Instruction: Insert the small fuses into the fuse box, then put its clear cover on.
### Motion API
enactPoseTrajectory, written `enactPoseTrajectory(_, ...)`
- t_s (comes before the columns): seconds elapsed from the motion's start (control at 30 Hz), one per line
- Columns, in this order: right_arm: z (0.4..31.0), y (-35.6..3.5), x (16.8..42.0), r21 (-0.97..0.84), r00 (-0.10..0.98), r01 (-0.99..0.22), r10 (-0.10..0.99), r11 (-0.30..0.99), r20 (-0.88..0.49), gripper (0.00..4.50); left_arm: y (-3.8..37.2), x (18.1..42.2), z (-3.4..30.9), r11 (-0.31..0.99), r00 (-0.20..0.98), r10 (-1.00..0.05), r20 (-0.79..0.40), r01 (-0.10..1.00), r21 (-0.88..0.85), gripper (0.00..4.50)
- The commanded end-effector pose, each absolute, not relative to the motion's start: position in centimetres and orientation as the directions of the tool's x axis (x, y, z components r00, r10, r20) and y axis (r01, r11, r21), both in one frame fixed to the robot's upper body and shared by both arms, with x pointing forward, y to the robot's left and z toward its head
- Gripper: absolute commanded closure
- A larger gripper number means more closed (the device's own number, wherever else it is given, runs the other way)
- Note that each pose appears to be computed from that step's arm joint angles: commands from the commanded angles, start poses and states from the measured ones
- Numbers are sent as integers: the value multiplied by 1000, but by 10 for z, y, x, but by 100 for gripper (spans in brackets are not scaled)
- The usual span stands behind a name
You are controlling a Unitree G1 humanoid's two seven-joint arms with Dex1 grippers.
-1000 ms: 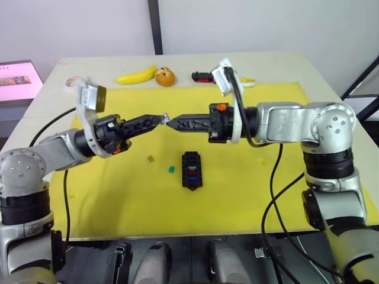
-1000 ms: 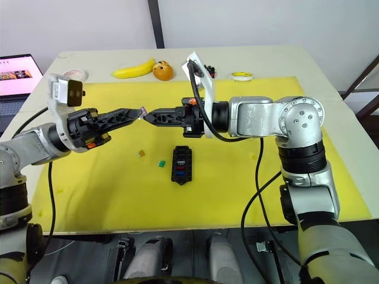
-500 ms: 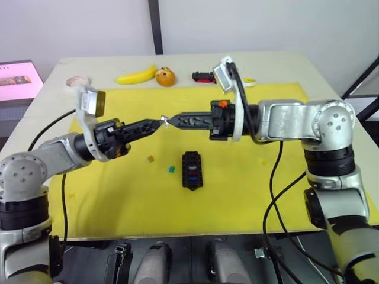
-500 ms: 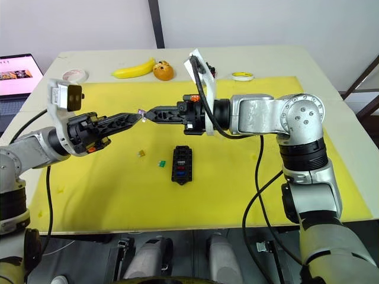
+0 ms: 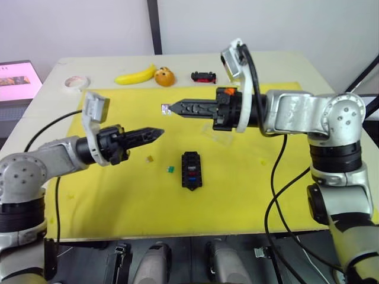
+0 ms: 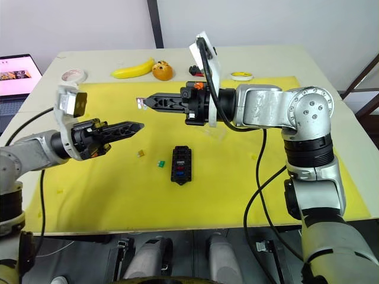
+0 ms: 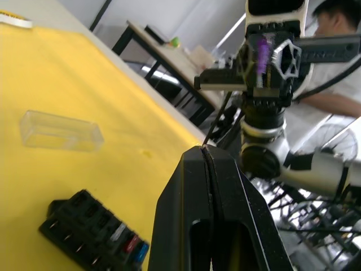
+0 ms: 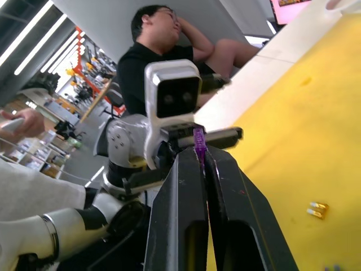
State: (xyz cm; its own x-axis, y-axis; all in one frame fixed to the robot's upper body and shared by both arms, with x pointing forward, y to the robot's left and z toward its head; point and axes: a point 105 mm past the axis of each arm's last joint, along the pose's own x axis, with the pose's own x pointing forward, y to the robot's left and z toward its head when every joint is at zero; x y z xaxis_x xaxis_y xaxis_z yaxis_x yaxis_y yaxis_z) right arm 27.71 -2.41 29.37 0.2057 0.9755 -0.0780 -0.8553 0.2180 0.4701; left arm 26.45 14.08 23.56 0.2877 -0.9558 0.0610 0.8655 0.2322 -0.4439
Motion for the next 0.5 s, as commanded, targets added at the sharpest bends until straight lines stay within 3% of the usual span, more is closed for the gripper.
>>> enactPoseTrajectory(0.03, 292, -30, 268, 255, 222, -931, 960, 260, -168, 450, 156, 258, 229, 300, 288, -954, -86, 893, -336, 316)
enactPoseTrajectory(0.23, 270, -38, 265, -129, 269, -961, 932, 244, -243, 450, 173, 260, 215, 336, 291, -918, -268, 931, -140, 7)
enactPoseTrajectory(0.4, 245, -50, 271, -298, 273, -936, 919, 186, -284, 450, 169, 259, 208, 297, 265, -919, -292, 952, -70, 7)
enactPoseTrajectory(0.5, 246, -49, 275, -308, 275, -928, 943, 209, -189, 450, 165, 258, 205, 281, 254, -925, -282, 958, -59, 7)
